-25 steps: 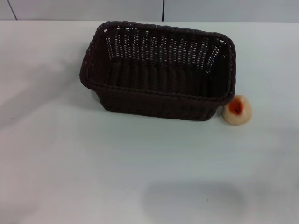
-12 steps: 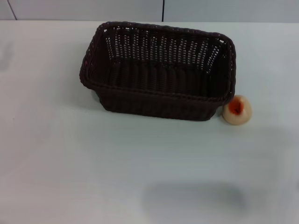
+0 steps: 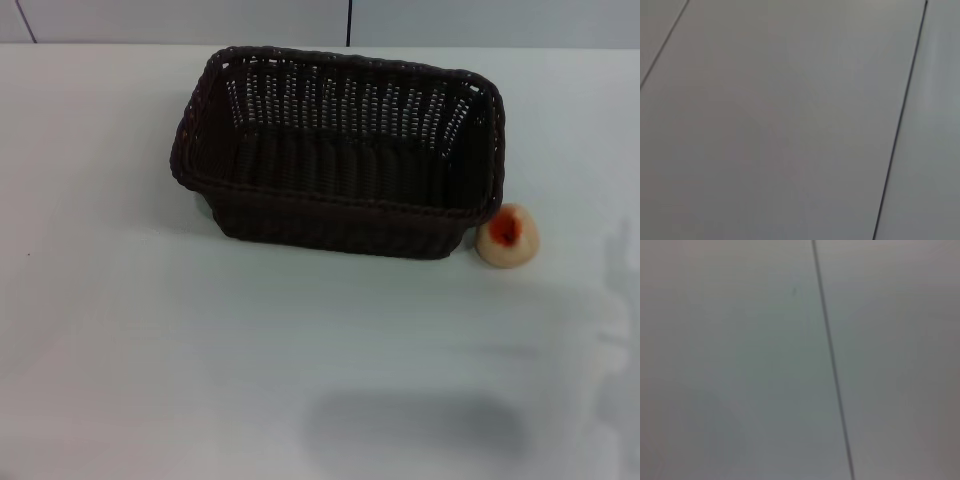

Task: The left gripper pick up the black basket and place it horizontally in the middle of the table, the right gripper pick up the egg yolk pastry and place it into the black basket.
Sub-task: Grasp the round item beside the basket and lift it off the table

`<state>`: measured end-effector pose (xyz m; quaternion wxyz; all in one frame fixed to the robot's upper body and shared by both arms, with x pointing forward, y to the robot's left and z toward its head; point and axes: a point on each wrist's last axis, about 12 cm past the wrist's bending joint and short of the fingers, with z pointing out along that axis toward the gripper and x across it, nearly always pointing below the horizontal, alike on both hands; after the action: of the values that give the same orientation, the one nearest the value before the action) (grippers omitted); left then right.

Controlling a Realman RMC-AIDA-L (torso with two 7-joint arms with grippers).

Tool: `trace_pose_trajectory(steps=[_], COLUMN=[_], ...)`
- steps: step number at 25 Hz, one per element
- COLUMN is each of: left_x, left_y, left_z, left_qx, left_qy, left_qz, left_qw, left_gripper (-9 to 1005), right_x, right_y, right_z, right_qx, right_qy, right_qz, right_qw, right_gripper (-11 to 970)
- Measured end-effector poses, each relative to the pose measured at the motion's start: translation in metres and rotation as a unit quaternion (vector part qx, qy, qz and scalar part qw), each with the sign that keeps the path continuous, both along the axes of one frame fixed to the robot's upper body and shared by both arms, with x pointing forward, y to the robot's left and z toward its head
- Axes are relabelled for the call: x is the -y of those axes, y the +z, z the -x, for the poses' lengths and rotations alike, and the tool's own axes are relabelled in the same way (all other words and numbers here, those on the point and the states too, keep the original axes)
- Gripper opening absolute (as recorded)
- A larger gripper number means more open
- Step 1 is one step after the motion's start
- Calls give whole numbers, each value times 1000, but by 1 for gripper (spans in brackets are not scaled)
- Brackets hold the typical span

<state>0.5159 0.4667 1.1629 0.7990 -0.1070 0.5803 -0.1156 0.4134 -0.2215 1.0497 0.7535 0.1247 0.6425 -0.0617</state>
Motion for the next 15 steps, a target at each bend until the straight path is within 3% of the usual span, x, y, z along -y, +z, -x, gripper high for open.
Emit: trace_pose_trajectory(steps=[15], left_x=[0], left_y=[7], left_z=[4], left_qx=[18], left_qy=[-10], left_qz=[-10], left_qw=[1000], left_gripper=[414], right_x=[-25], right_y=[-27], right_z=[-5], right_qx=[-89], right_qy=[97], right_qz=[1], right_qw=[991], right_gripper=[717])
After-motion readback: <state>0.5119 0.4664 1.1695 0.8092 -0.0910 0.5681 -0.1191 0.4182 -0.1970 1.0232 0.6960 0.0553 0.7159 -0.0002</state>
